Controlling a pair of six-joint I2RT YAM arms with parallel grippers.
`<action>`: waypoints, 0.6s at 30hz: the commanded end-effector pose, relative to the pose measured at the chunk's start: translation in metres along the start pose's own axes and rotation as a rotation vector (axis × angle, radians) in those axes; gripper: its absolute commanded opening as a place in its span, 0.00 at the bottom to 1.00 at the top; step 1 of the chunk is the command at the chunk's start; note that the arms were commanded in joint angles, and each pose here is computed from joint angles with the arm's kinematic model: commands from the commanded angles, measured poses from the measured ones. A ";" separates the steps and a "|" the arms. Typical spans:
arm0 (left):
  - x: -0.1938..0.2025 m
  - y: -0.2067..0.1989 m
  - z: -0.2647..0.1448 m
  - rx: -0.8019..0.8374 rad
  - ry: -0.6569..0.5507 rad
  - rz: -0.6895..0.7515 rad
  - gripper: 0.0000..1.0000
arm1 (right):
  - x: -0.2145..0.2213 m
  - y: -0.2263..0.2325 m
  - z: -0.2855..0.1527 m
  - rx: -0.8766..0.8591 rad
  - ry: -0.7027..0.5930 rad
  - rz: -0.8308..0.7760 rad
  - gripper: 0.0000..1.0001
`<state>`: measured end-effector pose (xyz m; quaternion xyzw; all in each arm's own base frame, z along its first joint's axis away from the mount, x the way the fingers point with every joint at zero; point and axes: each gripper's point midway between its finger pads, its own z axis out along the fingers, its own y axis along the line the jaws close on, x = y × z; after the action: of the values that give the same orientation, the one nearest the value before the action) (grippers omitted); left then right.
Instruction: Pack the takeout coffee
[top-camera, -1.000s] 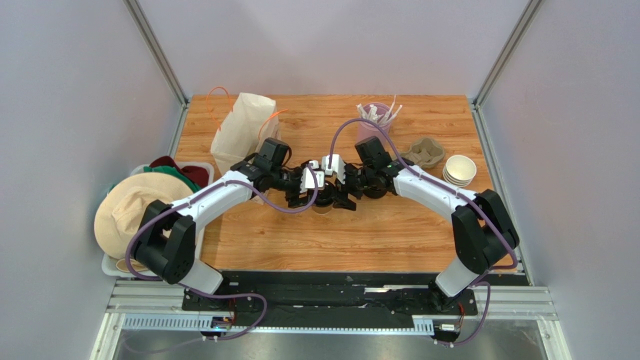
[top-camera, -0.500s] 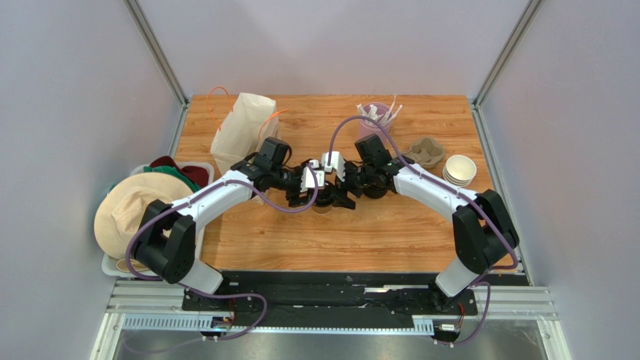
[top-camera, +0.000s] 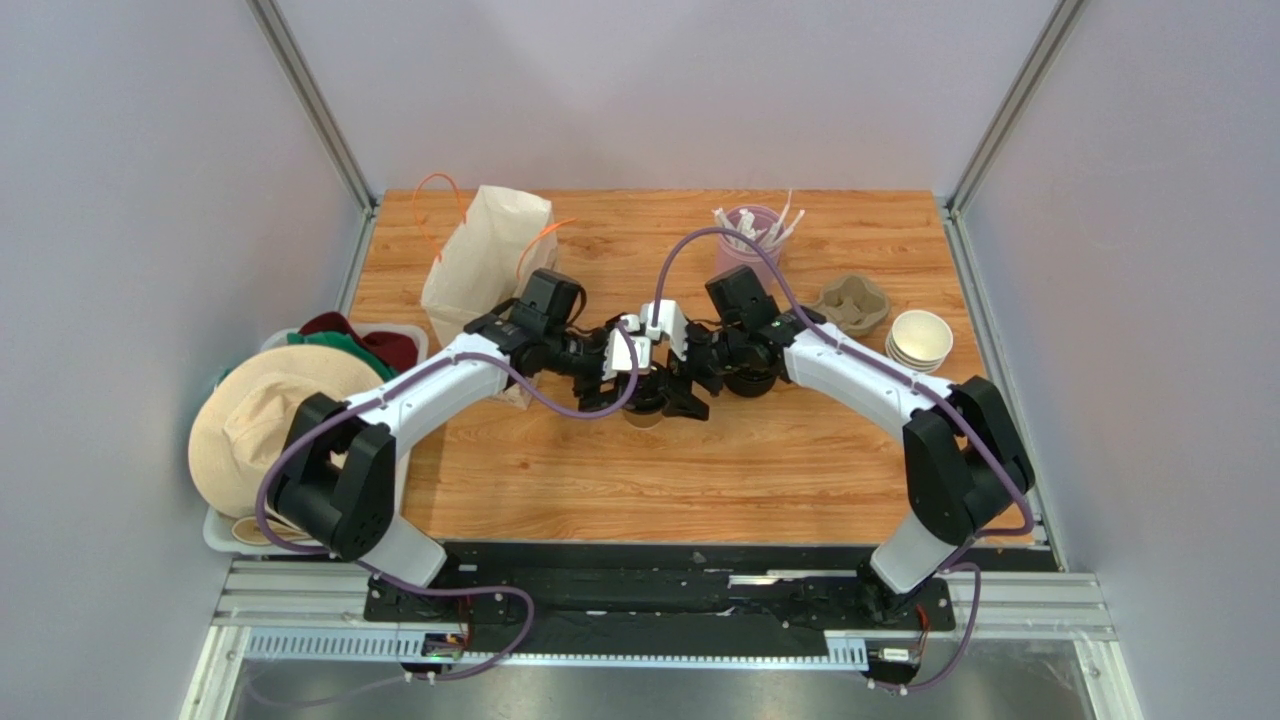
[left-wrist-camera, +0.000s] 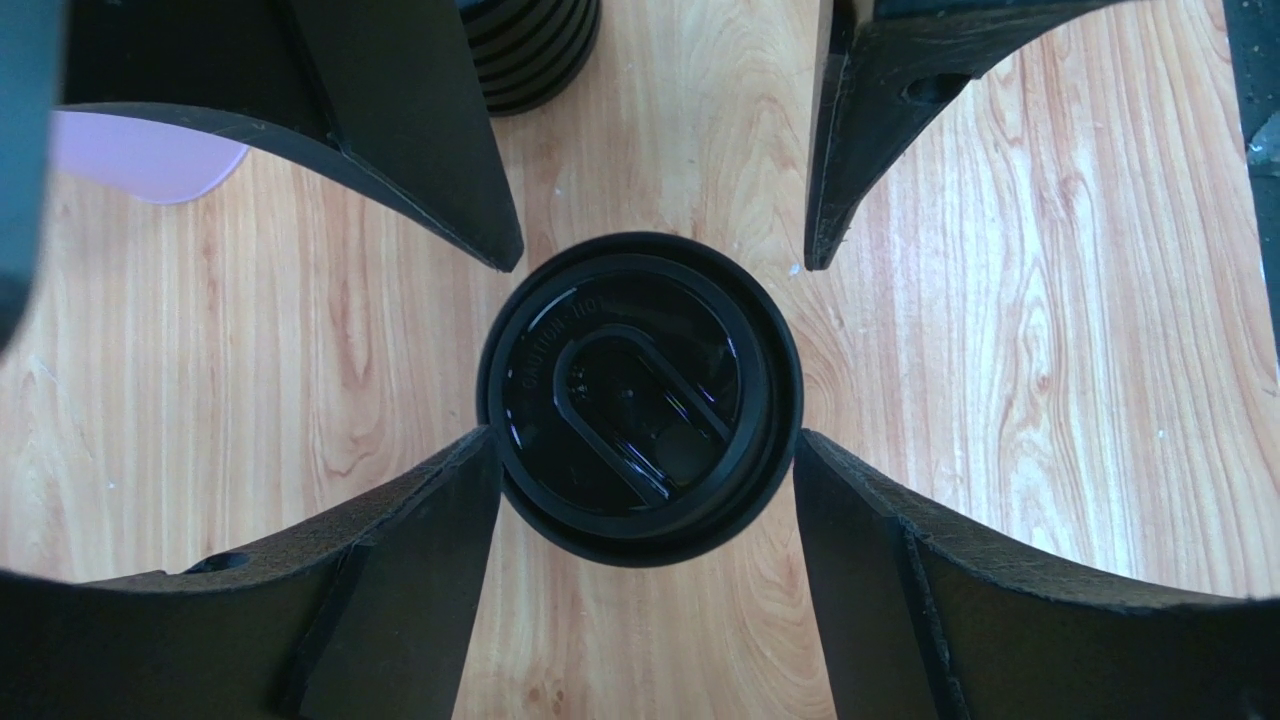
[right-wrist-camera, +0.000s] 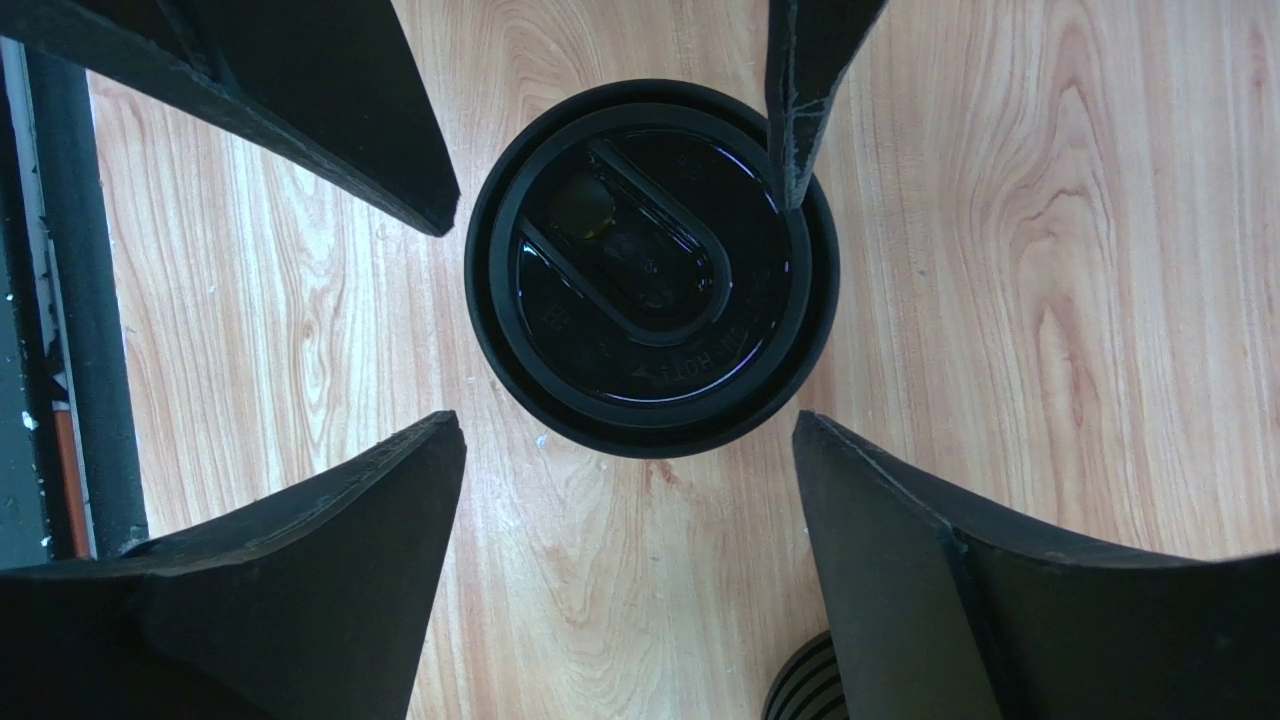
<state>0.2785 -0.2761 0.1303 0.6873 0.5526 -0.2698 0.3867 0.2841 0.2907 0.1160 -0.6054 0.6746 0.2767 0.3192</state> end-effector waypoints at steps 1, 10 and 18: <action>0.007 -0.006 0.000 0.037 0.040 -0.007 0.81 | -0.049 0.005 0.001 -0.030 -0.118 -0.088 0.87; 0.015 -0.005 0.002 0.038 0.076 -0.021 0.82 | -0.055 0.009 0.001 -0.042 -0.127 -0.091 0.87; 0.022 -0.002 0.005 0.044 0.104 -0.041 0.83 | -0.062 0.017 0.002 -0.059 -0.124 -0.109 0.87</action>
<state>0.2774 -0.2718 0.1268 0.6935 0.5557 -0.2730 0.3685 0.2775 0.2905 0.1144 -0.5990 0.6854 0.2831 0.3020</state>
